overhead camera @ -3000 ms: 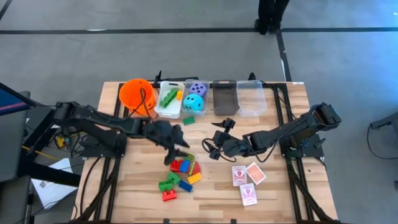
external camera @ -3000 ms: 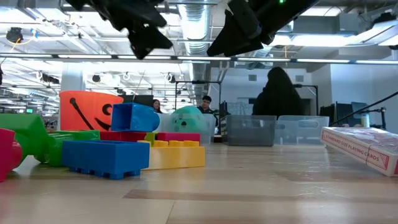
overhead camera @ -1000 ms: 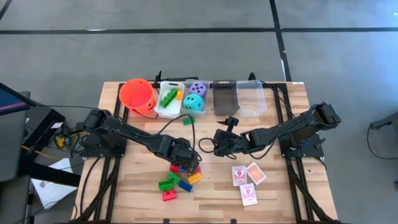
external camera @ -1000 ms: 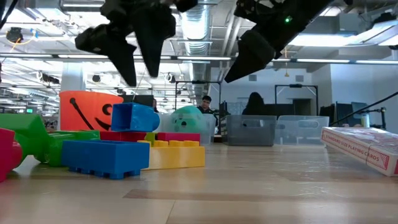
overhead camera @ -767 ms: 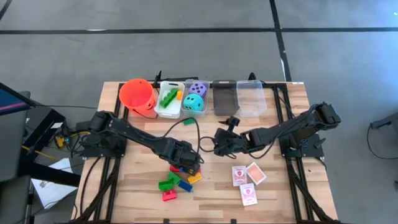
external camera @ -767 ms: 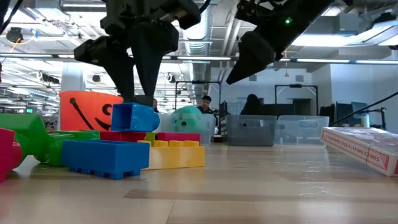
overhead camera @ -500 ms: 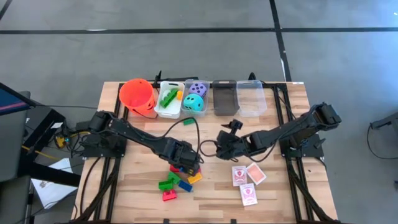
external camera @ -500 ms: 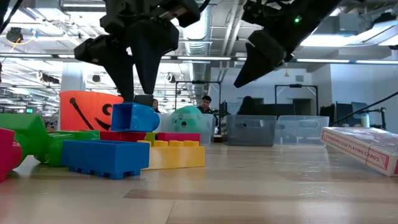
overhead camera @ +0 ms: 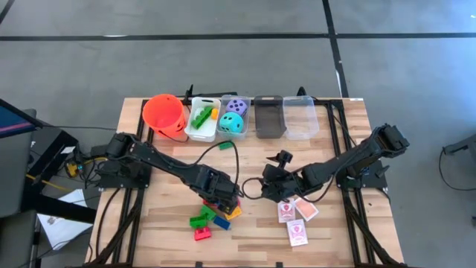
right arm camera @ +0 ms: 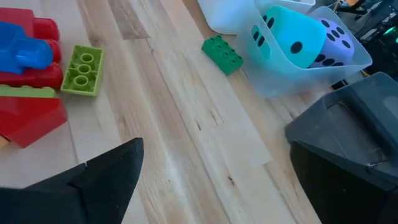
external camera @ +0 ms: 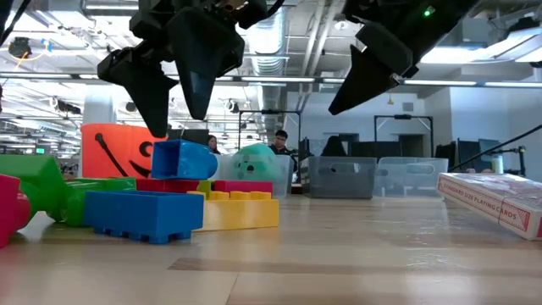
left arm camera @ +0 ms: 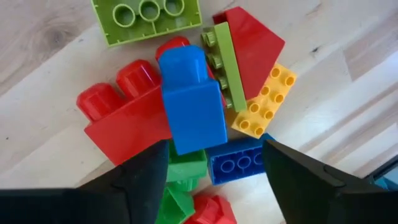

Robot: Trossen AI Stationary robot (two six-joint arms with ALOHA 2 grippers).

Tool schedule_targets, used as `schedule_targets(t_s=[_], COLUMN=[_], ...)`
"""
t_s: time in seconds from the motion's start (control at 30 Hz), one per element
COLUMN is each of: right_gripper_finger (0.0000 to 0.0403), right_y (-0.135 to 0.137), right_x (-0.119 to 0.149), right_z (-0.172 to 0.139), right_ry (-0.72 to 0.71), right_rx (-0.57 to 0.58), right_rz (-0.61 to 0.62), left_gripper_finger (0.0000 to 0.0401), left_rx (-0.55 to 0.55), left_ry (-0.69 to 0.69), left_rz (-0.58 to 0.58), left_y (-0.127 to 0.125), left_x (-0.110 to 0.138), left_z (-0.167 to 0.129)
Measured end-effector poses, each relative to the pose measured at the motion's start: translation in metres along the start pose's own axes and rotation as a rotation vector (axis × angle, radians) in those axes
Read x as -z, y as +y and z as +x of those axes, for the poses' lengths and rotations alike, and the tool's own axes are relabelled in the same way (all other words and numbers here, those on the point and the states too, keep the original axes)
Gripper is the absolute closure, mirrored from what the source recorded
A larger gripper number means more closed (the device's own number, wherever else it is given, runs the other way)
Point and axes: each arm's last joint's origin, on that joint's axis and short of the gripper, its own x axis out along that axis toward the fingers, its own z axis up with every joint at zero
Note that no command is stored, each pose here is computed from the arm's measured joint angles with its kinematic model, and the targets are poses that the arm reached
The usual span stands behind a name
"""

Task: Pick & Place Toys
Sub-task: Put the large blue game piece into the white bin

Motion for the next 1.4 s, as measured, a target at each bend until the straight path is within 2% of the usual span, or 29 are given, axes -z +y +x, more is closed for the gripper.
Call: schedule_targets(t_s=[0.17, 0.3, 0.7, 0.97, 1.1, 1.3, 1.4], right_gripper_finger=[0.0006, 0.0006, 0.0006, 0.0006, 0.0006, 0.0006, 0.0006], right_y=[0.000, 0.000, 0.000, 0.000, 0.000, 0.000, 0.000], right_x=[0.000, 0.000, 0.000, -0.001, -0.001, -0.001, -0.001], right_z=[0.000, 0.000, 0.000, 0.000, 0.000, 0.000, 0.000], right_ry=[-0.002, -0.002, -0.003, -0.005, -0.005, -0.006, -0.006], right_rx=[0.001, 0.001, 0.001, -0.001, -0.001, -0.001, -0.001], right_rz=[0.010, 0.010, 0.010, 0.013, 0.013, 0.013, 0.013], left_gripper_finger=[0.0122, 0.0113, 0.0111, 0.0111, 0.0111, 0.0111, 0.0112], left_rx=[-0.008, 0.062, 0.088, 0.122, 0.111, 0.002, 0.000], left_ry=[-0.046, -0.072, -0.085, -0.095, -0.094, -0.070, -0.078], left_rz=[-0.006, -0.008, -0.012, -0.012, -0.012, -0.025, -0.039], left_y=[0.000, -0.005, -0.001, 0.002, 0.004, 0.013, 0.012], left_x=[-0.003, -0.005, -0.006, -0.005, -0.004, -0.002, -0.002], left_z=[0.000, 0.003, 0.010, -0.009, -0.011, -0.005, -0.003])
